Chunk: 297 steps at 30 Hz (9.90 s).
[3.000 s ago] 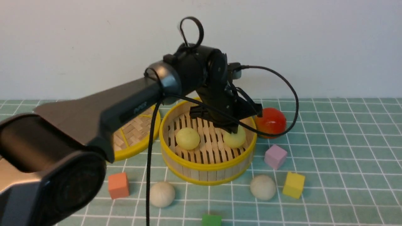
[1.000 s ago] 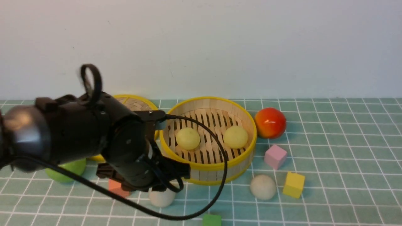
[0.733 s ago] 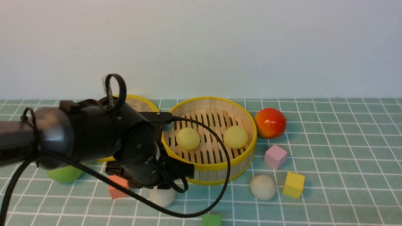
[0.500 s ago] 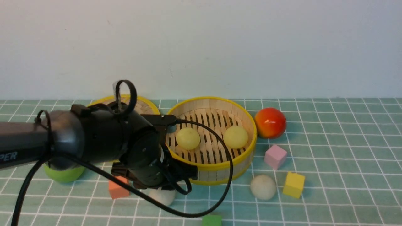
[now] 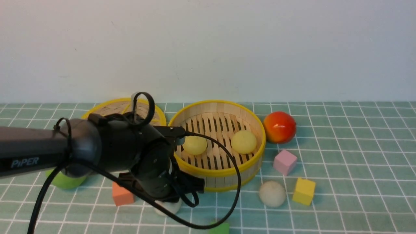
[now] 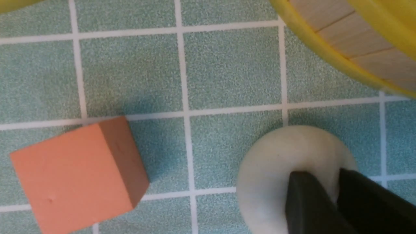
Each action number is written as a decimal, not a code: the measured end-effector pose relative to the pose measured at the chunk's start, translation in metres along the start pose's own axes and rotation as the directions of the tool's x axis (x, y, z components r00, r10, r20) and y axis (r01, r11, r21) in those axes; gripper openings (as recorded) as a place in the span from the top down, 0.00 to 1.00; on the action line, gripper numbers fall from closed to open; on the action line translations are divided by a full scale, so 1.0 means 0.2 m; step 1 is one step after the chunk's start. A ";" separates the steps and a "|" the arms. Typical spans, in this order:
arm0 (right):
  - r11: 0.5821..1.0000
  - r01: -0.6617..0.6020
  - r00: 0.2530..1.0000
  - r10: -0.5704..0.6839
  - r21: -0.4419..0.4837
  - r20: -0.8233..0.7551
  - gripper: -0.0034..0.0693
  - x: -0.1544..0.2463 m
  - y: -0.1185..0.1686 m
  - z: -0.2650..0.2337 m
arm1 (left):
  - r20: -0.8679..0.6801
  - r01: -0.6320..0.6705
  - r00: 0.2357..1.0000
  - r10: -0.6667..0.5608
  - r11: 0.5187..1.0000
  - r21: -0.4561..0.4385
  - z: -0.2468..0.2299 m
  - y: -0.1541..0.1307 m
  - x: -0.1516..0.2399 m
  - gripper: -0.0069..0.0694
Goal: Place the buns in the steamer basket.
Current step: Use the left arm to grab a steamed stuffed bun, then use the left arm to put the steamed stuffed bun into the steamer, then use the right arm to grab a steamed stuffed bun
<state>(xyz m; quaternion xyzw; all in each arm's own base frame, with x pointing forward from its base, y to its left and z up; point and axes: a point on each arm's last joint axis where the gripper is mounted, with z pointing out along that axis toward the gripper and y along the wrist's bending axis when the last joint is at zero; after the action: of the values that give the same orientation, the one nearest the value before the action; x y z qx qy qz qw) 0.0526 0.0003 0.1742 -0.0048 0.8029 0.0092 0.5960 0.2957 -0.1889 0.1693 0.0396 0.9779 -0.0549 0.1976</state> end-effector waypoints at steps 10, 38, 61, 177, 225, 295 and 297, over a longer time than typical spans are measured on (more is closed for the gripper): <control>1.000 0.000 1.000 0.000 0.000 0.000 0.62 0.00 0.00 0.00 | 0.011 0.004 1.000 -0.004 1.000 -0.018 -0.12 -0.01 -0.07 0.92; 1.000 0.000 1.000 0.000 0.000 0.000 0.62 0.00 0.00 0.00 | 0.291 -0.098 0.954 0.073 0.992 0.074 -0.14 -0.40 -0.83 0.92; 1.000 0.000 1.000 0.000 0.000 0.000 0.62 0.00 0.00 0.00 | 0.218 -0.027 0.976 0.021 0.999 0.024 0.09 -0.37 -0.81 0.35; 1.000 0.002 1.000 -0.002 -0.005 0.000 0.62 0.00 0.00 0.00 | 0.757 0.308 0.588 -0.285 0.944 0.116 -0.58 0.84 1.17 0.90; 0.965 -0.260 0.908 0.229 -0.044 -0.349 0.62 -0.71 0.08 0.14 | 0.758 0.307 0.589 -0.280 0.945 0.111 -0.58 0.84 1.17 0.86; 0.951 -0.143 0.583 -0.144 -0.275 -0.800 0.62 -0.61 0.79 1.14 | 0.759 0.305 0.589 -0.278 0.946 0.109 -0.58 0.84 1.17 0.78; 0.953 -0.147 0.571 -0.138 -0.266 -0.809 0.62 -0.58 0.81 1.15 | 0.759 0.305 0.589 -0.278 0.946 0.109 -0.58 0.84 1.17 0.78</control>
<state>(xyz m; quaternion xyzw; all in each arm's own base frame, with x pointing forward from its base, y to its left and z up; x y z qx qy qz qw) 0.3034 0.1660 0.2195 -0.0983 0.9754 0.1308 0.1475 0.0523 0.0056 0.1692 -0.1511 0.7953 -0.0820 0.5813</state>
